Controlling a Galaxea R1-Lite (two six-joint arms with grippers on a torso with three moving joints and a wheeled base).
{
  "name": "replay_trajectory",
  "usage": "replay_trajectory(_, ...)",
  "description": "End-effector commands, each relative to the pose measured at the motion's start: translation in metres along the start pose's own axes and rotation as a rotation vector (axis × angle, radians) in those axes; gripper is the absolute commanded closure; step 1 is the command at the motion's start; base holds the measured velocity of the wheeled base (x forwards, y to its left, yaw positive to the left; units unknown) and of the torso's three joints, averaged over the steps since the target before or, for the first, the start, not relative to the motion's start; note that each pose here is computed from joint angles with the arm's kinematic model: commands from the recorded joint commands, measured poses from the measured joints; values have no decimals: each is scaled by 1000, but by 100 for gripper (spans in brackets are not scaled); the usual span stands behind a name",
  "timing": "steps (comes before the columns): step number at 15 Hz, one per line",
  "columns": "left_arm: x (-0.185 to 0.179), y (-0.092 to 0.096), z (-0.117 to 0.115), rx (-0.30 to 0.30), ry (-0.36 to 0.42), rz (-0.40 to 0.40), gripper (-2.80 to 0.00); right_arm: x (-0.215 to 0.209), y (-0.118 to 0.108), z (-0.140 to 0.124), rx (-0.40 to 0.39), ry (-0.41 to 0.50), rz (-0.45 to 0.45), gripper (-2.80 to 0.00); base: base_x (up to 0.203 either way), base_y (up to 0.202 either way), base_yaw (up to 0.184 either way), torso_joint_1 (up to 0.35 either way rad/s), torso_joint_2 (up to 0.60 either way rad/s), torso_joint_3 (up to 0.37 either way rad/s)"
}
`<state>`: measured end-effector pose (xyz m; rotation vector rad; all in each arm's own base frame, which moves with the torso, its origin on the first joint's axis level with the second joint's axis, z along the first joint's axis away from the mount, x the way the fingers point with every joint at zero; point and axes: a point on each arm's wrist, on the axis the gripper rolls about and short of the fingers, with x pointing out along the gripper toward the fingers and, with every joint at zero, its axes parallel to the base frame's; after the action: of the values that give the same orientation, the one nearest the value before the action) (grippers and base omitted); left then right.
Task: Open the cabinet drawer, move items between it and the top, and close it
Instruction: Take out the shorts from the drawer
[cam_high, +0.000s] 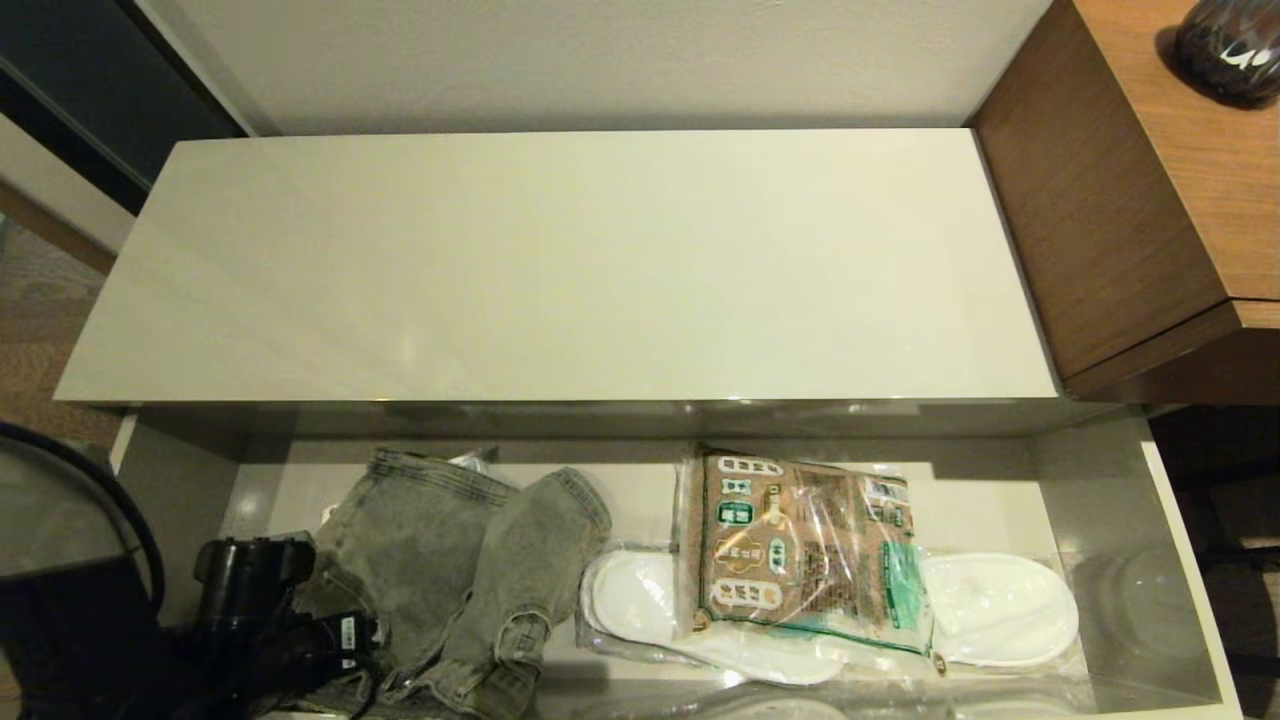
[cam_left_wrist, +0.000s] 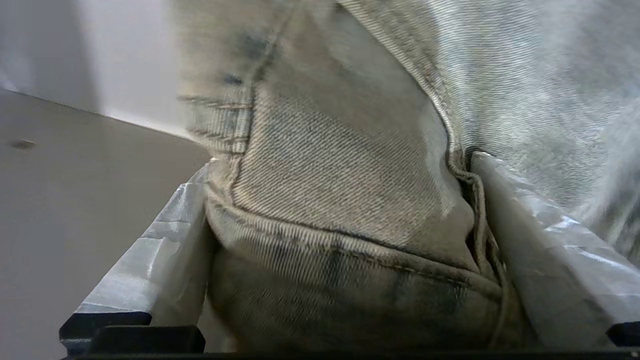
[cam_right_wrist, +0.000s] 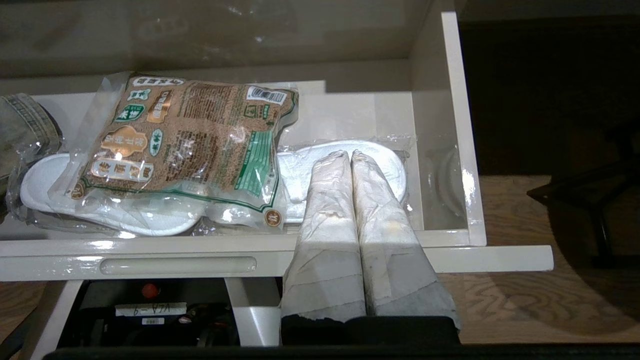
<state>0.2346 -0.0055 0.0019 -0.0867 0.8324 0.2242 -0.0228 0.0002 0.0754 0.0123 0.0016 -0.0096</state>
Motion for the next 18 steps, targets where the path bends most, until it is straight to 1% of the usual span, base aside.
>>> replay_trajectory(1,0,-7,-8,33,29,-18,-280,0,0,-1,0,1,0,0,0,0,0,0,0,0)
replay_trajectory(2,0,-7,-8,33,29,-18,-280,0,0,-1,0,1,0,0,0,0,0,0,0,0)
replay_trajectory(4,-3,-13,-12,64,34,-38,-280,0,0,-1,0,1,0,0,0,0,0,0,0,0)
replay_trajectory(5,-3,-13,-12,64,35,-38,-280,0,0,-1,0,1,0,0,0,0,0,0,0,0)
replay_trajectory(7,-8,-24,-17,100,38,-70,-280,0,0,-1,0,1,0,0,0,0,0,0,0,0)
replay_trajectory(9,-8,-25,-18,103,43,-73,-280,0,0,-1,0,1,0,0,0,0,0,0,0,0)
replay_trajectory(11,-7,-25,-18,103,39,-46,-280,0,0,-1,0,1,0,0,0,0,0,0,0,0)
replay_trajectory(13,-5,-26,-14,99,5,13,-280,0,0,-1,0,1,0,0,0,0,0,0,0,0)
replay_trajectory(14,-6,-27,-9,86,-22,26,0,0,0,-1,0,1,0,0,0,0,0,0,0,0)
replay_trajectory(16,-9,-28,-2,63,-56,18,0,0,0,-1,0,1,0,0,0,0,0,0,0,0)
replay_trajectory(18,-13,-28,2,60,-79,12,0,0,0,-1,0,1,0,0,0,0,0,0,0,0)
